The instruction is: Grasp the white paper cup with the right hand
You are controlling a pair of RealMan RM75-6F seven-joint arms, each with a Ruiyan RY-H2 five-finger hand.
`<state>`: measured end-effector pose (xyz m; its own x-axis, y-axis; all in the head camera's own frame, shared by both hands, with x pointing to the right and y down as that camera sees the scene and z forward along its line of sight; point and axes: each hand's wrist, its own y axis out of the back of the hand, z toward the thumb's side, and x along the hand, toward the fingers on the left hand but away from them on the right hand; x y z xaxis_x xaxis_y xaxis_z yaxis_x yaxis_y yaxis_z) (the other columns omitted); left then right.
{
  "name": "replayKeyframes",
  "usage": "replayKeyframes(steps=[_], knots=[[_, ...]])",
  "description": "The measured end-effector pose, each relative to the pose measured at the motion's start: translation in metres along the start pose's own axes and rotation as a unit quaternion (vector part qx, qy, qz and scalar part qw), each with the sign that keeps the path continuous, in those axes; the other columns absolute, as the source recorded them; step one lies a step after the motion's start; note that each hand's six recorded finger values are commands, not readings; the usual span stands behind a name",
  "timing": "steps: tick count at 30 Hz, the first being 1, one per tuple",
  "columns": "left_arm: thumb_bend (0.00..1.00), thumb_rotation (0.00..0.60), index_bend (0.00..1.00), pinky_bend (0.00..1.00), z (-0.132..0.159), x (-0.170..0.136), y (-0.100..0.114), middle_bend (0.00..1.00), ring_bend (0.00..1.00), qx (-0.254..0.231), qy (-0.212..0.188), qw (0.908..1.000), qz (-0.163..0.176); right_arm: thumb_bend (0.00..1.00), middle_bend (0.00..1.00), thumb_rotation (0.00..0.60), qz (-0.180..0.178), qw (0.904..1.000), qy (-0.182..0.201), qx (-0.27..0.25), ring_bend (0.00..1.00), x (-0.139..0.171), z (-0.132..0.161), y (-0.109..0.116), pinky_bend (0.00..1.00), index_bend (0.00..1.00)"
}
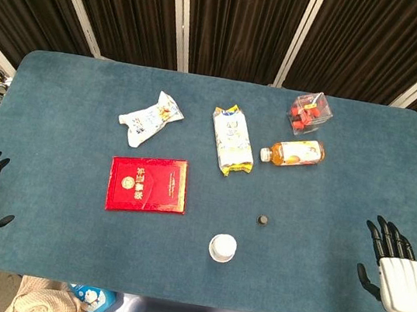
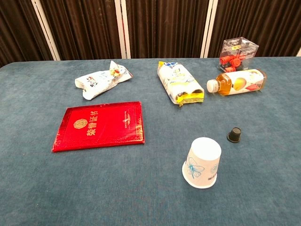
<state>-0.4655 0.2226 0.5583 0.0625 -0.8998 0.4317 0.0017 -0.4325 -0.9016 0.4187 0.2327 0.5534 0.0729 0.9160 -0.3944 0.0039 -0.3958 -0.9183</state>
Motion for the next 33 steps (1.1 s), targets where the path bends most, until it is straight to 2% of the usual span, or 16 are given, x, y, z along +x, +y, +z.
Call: replayKeyframes(steps=[27,30,33], knots=[[0.00,0.600,0.00,0.02,-0.001,-0.002,-0.002,0.00,0.00,-0.002,0.008,0.9999,-0.008,0.39,0.00,0.600,0.022,0.9996,0.017,-0.008,0.00,0.001,0.006,-0.006,0.15,0.00],[0.00,0.600,0.00,0.02,0.000,-0.002,-0.002,0.00,0.00,-0.002,0.009,0.9999,-0.007,0.39,0.00,0.600,0.023,0.9993,0.025,-0.015,0.00,-0.001,0.010,-0.005,0.15,0.00],[0.00,0.600,0.00,0.02,-0.001,-0.002,-0.002,0.00,0.00,-0.003,0.009,0.9999,-0.006,0.39,0.00,0.600,0.017,0.9984,0.050,-0.020,0.00,-0.006,0.019,-0.002,0.15,0.00]])
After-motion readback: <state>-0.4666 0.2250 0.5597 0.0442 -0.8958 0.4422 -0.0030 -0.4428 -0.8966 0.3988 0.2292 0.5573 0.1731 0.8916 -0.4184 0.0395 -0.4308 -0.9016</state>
